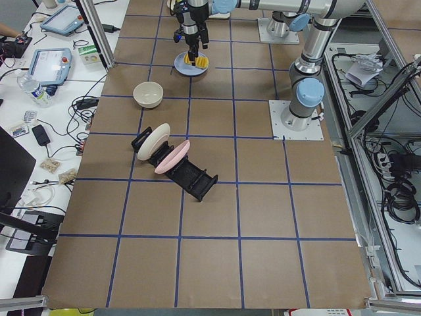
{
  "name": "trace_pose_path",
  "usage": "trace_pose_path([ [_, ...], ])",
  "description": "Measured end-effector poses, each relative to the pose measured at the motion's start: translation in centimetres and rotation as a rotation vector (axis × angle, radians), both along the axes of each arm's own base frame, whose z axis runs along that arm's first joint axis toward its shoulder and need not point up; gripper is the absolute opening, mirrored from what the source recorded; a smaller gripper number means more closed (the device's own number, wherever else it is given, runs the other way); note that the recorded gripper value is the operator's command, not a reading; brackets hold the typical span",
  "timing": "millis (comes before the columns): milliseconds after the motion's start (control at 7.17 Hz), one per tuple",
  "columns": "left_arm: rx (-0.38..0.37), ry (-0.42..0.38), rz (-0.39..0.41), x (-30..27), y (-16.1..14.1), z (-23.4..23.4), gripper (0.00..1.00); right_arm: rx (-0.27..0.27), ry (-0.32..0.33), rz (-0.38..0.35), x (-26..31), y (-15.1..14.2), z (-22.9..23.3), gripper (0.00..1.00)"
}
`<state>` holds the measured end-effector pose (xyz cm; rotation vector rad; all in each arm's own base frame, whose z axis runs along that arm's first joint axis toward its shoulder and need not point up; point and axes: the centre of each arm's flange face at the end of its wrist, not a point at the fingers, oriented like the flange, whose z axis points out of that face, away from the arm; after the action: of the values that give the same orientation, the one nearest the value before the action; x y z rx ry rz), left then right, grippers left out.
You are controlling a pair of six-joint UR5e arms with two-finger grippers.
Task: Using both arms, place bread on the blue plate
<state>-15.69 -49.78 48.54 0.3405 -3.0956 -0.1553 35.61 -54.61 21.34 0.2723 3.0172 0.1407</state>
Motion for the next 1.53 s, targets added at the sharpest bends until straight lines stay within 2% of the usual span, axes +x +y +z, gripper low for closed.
trace_pose_path([
  [279, 0.006, 0.008, -0.020, -0.2, -0.3, -0.4, 1.00, -0.029, -0.004, -0.007, -0.6, -0.3, 1.9, 1.00],
  [419, 0.005, 0.010, -0.047, -0.2, -0.4, -0.5, 1.00, -0.051, -0.009, -0.020, -1.8, -0.6, 4.3, 1.00],
  [698, -0.008, 0.012, -0.104, -0.2, -0.6, -0.2, 1.00, -0.086, 0.025, -0.068, -7.4, -0.6, 10.7, 1.00],
  [837, -0.012, 0.018, -0.114, -0.4, -0.6, 0.0, 1.00, -0.105, 0.055, -0.050, -11.0, 0.1, 14.7, 1.00],
  [977, -0.017, 0.020, -0.126, -0.4, -0.6, 0.1, 1.00, -0.125, 0.082, 0.001, -14.4, 1.4, 18.5, 1.00],
  [1116, -0.025, 0.018, -0.138, -0.4, -0.8, 0.2, 1.00, -0.120, 0.111, 0.041, -17.4, 3.2, 21.8, 1.00],
  [1256, -0.046, 0.014, -0.145, -0.3, -1.1, 0.1, 1.00, -0.106, 0.132, 0.051, -19.4, 5.1, 24.5, 1.00],
  [1535, -0.083, 0.012, -0.147, -0.2, -1.6, 0.0, 1.00, -0.105, 0.116, 0.054, -20.2, 7.8, 27.1, 1.00],
])
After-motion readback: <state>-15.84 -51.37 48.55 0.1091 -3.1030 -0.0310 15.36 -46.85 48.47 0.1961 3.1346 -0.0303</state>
